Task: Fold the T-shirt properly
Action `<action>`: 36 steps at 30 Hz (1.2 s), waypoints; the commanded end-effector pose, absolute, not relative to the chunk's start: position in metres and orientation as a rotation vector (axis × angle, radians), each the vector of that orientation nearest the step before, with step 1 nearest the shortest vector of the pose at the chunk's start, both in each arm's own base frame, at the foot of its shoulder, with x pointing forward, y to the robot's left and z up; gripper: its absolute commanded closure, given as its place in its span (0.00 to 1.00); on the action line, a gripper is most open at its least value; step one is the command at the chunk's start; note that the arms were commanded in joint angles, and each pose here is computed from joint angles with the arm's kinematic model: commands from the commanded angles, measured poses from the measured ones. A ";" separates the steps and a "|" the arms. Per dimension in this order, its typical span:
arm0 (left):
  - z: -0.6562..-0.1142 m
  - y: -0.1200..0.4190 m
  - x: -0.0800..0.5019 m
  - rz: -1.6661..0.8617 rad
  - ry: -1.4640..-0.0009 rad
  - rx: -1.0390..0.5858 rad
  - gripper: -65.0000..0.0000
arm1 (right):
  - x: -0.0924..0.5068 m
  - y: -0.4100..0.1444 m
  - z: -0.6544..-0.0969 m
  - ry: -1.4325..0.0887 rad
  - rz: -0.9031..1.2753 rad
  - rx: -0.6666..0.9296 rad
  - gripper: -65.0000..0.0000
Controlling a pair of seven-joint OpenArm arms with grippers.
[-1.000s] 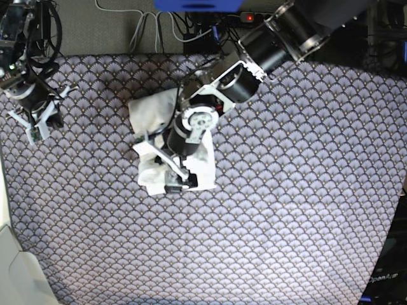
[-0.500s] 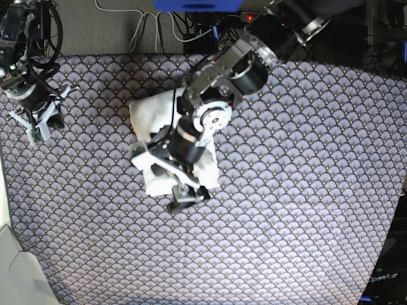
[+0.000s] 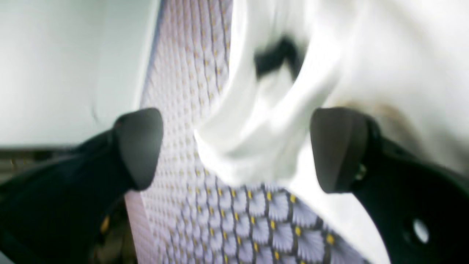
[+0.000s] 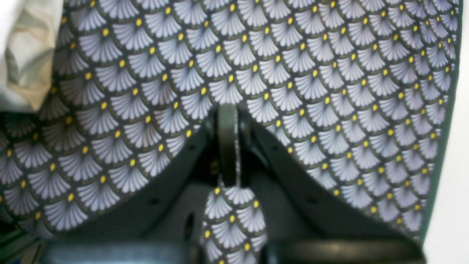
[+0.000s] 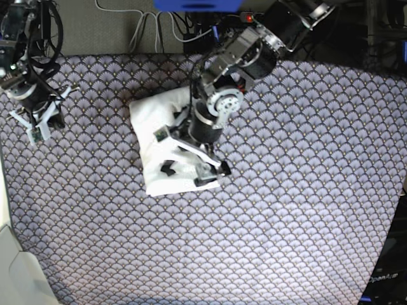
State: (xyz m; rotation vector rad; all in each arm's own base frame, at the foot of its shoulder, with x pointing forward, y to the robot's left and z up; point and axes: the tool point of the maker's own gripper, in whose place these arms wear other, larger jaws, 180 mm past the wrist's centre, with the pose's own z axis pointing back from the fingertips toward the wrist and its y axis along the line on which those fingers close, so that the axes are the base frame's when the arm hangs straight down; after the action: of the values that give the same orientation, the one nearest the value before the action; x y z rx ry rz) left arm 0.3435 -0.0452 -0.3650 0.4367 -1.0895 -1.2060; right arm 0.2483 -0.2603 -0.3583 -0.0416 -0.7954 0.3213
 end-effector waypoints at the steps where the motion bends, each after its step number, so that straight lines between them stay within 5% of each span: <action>1: -0.352 -0.048 0.353 -1.177 -1.135 0.439 0.04 | 0.255 -0.261 -0.347 -0.838 0.331 -0.046 1.00; 10: -0.332 -0.030 0.389 -0.956 -1.160 0.301 0.04 | 0.253 -0.262 -0.349 -0.829 0.331 -0.046 1.00; 25: -0.351 0.011 0.412 -0.864 -1.073 0.348 0.04 | 0.244 -0.261 -0.354 -0.807 0.333 -0.042 1.00; 36: -0.247 0.059 0.412 -0.446 -1.330 0.226 0.04 | 0.239 -0.260 -0.357 -0.798 0.336 -0.037 1.00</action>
State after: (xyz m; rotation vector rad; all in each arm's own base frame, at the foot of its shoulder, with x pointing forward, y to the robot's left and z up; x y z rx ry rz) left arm 0.4097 0.0598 -0.2605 0.2214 -1.2844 -0.4541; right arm 0.2317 -0.2595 -0.3689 -0.0325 -0.7529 0.3202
